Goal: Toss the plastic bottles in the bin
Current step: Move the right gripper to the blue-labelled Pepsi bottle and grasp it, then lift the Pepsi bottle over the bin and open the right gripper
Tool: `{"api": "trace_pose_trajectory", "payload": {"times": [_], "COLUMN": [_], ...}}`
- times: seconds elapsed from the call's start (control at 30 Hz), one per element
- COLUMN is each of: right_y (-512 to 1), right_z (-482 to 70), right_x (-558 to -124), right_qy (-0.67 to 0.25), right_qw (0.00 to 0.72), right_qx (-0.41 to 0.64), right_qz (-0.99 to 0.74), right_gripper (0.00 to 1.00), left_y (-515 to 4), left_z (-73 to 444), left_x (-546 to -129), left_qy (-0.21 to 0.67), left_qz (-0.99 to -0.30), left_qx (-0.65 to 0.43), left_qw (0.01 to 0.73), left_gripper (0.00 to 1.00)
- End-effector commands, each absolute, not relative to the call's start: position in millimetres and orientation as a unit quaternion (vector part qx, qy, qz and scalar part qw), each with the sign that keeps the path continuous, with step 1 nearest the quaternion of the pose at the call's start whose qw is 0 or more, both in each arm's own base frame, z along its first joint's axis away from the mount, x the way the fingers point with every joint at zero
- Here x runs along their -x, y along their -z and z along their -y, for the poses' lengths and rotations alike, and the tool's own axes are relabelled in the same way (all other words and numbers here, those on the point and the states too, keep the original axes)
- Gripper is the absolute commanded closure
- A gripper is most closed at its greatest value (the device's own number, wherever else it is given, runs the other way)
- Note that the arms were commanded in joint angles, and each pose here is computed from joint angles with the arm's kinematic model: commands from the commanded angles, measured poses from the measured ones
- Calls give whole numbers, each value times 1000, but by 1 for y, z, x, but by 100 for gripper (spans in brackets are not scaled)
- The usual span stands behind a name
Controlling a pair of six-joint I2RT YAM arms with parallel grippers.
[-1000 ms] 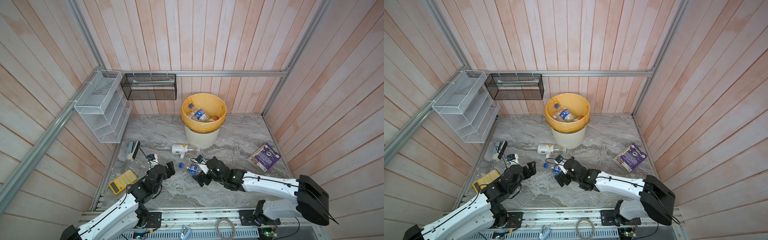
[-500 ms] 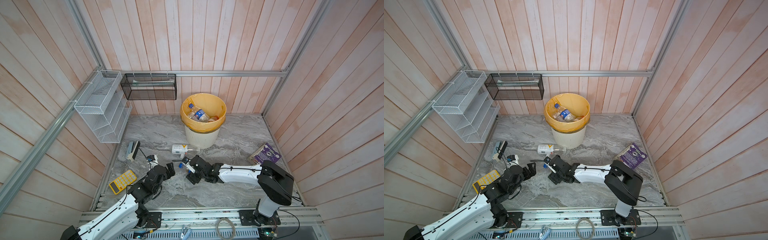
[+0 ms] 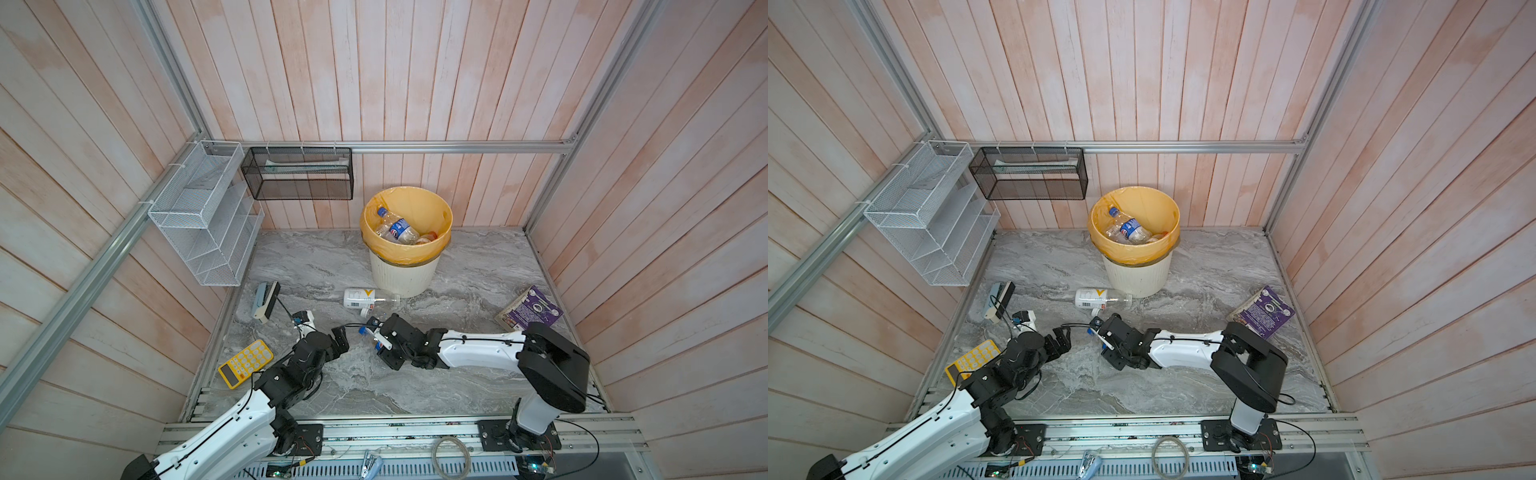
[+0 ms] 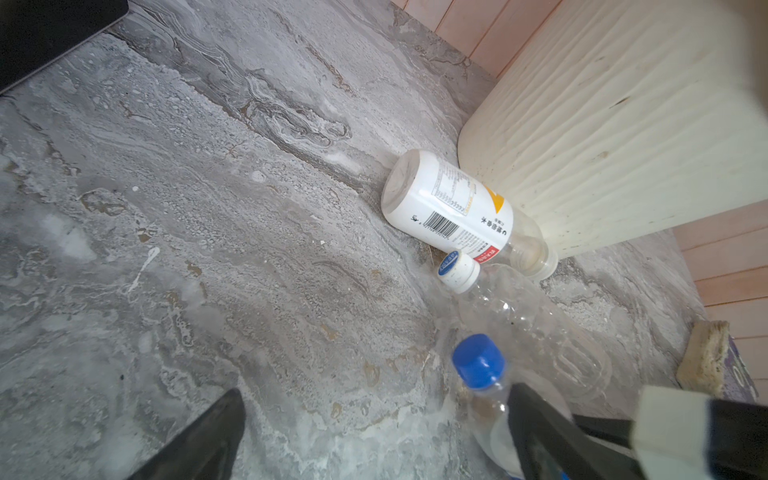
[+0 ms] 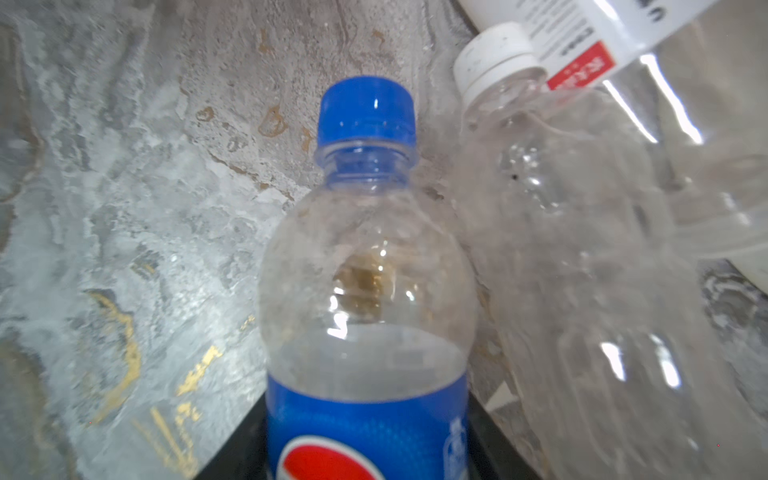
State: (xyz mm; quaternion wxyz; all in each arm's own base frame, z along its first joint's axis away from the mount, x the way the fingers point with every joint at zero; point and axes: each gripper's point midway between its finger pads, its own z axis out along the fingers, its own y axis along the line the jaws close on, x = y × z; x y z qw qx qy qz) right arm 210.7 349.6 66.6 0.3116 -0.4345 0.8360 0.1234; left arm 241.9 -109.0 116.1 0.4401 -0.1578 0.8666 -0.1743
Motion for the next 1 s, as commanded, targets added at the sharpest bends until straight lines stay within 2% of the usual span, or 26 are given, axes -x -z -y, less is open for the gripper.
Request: {"api": "trace_pose_trajectory", "payload": {"times": [0.0, 0.27, 0.5, 0.63, 0.8, 0.9, 0.93, 0.97], "right_y": [-118, -258, -366, -409, -417, -405, -393, -388], "right_z": [-338, -250, -184, -201, -238, -276, -279, -274], "right_x": [-211, -204, -208, -246, -354, -396, -409, -420], "right_qy": [-166, -237, -205, -190, -199, -202, -185, -167], "right_qw": [380, 576, 703, 708, 658, 596, 573, 567], "right_qx": [375, 223, 138, 161, 188, 231, 229, 212], "right_qz": [-829, -750, -667, -661, -702, -742, -764, -778], "right_gripper": [48, 52, 53, 53, 53, 34, 25, 21], "left_y": [-116, -127, -131, -132, -132, -128, -126, -126], "left_z": [108, 113, 124, 135, 147, 151, 151, 150], "left_x": [-241, -248, -256, -262, -265, -265, -264, -264], "left_qy": [173, 185, 188, 197, 211, 215, 213, 211], "left_qz": [-868, -858, -862, -865, -869, -873, -875, -876], "left_qx": [156, 151, 138, 128, 115, 111, 110, 108], "left_qw": [438, 454, 450, 443, 433, 424, 421, 419], "left_gripper": [0, 0, 1, 0, 0, 0, 0, 0]}}
